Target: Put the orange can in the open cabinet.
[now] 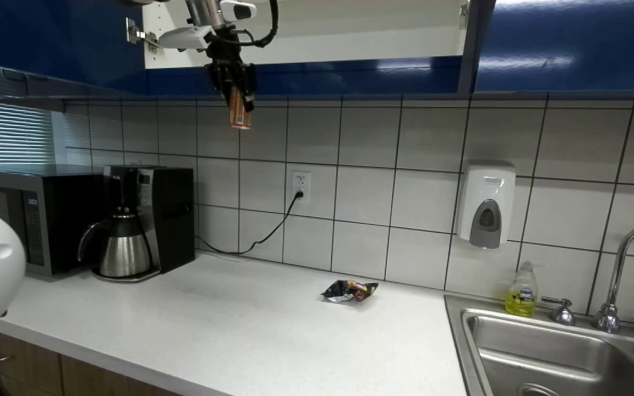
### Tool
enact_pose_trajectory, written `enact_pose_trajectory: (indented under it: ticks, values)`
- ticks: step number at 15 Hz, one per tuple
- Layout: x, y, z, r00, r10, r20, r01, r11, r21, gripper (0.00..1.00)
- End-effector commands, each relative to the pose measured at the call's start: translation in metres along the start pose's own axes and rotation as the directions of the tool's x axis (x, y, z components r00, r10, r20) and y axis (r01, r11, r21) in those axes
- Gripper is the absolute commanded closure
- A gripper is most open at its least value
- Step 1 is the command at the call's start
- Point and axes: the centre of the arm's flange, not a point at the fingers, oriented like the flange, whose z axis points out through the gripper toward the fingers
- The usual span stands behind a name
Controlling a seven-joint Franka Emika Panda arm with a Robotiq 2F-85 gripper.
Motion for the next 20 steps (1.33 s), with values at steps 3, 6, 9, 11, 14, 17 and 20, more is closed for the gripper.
enact_pose_trajectory:
  ticks: [3, 6, 9, 11, 14, 17, 20]
  values:
    - [0.02, -0.017, -0.039, 0.998, 0.038, -0.04, -0.039, 0.999, -0.026, 0.62]
    - [0.031, -0.024, -0.054, 0.996, 0.058, -0.064, -0.06, 0.998, -0.024, 0.62]
    - [0.044, -0.029, -0.07, 0.993, 0.085, -0.087, -0.088, 0.996, -0.033, 0.62]
    - [0.053, -0.031, -0.08, 0.99, 0.105, -0.097, -0.109, 0.993, -0.04, 0.62]
    - [0.062, -0.032, -0.092, 0.987, 0.129, -0.093, -0.134, 0.99, -0.048, 0.62]
    - [0.07, -0.033, -0.102, 0.985, 0.147, -0.091, -0.153, 0.987, -0.058, 0.62]
    - [0.078, -0.035, -0.11, 0.984, 0.16, -0.081, -0.165, 0.984, -0.066, 0.62]
